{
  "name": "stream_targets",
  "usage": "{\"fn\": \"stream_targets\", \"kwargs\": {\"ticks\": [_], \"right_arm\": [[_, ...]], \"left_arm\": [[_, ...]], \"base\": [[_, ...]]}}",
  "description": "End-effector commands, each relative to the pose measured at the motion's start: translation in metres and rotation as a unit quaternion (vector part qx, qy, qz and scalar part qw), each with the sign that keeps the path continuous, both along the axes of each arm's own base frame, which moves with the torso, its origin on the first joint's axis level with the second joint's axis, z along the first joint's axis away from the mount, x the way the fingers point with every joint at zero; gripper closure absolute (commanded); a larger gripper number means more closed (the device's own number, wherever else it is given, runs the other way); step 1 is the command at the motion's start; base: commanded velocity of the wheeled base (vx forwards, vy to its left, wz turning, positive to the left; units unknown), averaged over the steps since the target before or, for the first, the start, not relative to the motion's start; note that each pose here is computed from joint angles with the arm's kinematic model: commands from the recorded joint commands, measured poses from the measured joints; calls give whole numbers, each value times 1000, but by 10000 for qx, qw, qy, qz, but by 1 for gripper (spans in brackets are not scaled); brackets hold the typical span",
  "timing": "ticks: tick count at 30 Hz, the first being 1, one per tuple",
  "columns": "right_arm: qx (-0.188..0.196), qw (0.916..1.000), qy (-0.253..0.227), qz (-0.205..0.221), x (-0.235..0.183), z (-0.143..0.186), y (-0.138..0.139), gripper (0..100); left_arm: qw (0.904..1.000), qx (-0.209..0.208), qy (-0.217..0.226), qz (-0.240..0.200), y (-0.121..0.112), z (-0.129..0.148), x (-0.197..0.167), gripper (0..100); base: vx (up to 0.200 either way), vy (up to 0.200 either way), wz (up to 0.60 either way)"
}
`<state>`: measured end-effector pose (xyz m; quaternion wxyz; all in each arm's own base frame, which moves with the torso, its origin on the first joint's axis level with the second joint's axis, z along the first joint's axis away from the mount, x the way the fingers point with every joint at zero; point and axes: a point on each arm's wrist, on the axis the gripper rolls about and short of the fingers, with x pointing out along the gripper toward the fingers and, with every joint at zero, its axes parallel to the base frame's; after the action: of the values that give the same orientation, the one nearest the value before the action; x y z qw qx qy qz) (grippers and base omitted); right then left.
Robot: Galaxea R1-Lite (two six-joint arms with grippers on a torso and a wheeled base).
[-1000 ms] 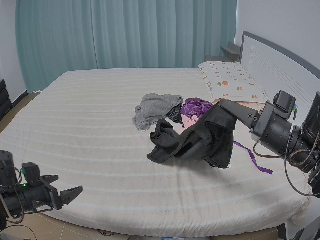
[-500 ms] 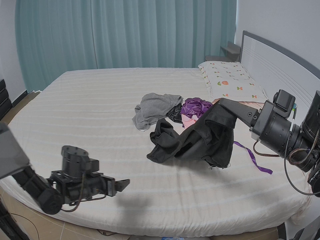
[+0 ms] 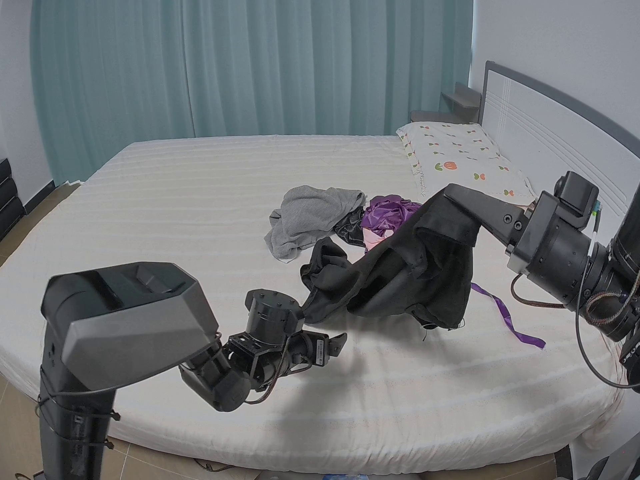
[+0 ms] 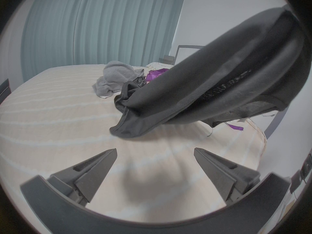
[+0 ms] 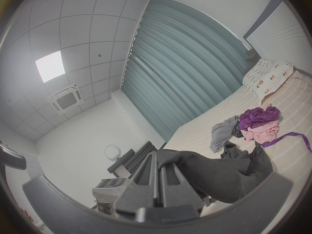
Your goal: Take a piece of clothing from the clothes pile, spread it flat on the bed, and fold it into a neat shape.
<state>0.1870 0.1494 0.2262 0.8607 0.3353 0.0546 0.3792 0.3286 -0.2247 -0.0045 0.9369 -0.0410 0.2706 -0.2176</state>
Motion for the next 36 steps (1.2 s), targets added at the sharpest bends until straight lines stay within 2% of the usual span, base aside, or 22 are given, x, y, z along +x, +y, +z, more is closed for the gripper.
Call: {"fn": "stream_targets", "kwargs": {"ticks": [1, 8, 12, 13, 18, 24, 25, 27, 28, 30, 33, 34, 35, 36], "right_arm": [[79, 9999, -99, 84, -6, 5, 1, 100], [149, 9996, -201, 105, -11, 11, -3, 100], [158, 9996, -202, 76, -11, 11, -4, 100], [158, 9997, -202, 53, -10, 11, -6, 100], [114, 9997, -147, -175, 0, 8, -14, 100], [-5, 9988, 85, -491, 18, -4, -22, 100], [-111, 9977, 235, -630, 33, -13, -25, 100], [-242, 9953, 401, -848, 51, -24, -29, 100], [-256, 9948, 428, -886, 54, -26, -30, 100], [-295, 9886, 631, -1337, 89, -39, -43, 100], [-316, 9837, 854, -1550, 122, -57, -42, 100], [-261, 9834, 779, -1617, 131, -56, -39, 100], [-253, 9834, 766, -1625, 132, -56, -39, 100], [-45, 9828, 441, -1795, 145, -45, -34, 100]], "left_arm": [[10000, -14, 4, 46, -18, -35, 28, 0], [9991, -13, -173, 396, -22, -38, 61, 0], [9989, 5, -131, 456, -21, -47, 69, 0], [9988, 5, -114, 485, -20, -50, 70, 100], [9981, -59, 95, 613, -14, -51, 65, 100], [9973, -151, 72, 710, -3, -30, 57, 100], [9966, -304, 28, 771, 2, -6, 50, 100], [9952, -453, 23, 866, 9, 18, 41, 100], [9951, -449, 27, 883, 10, 21, 40, 100], [9909, -317, -82, 1305, 16, 45, 32, 100], [9824, -861, -452, 1594, 20, 94, 28, 100], [9798, -1026, -526, 1631, 23, 113, 25, 100], [9797, -1037, -530, 1633, 23, 115, 24, 100], [9769, -1194, -614, 1661, 27, 144, 18, 100]], "base": [[0, 0, 0], [0, 0, 0], [0, 0, 0], [0, 0, 0], [0, 0, 0], [0, 0, 0], [0, 0, 0], [0, 0, 0], [0, 0, 0], [0, 0, 0], [0, 0, 0], [0, 0, 0], [0, 0, 0], [0, 0, 0]]}}
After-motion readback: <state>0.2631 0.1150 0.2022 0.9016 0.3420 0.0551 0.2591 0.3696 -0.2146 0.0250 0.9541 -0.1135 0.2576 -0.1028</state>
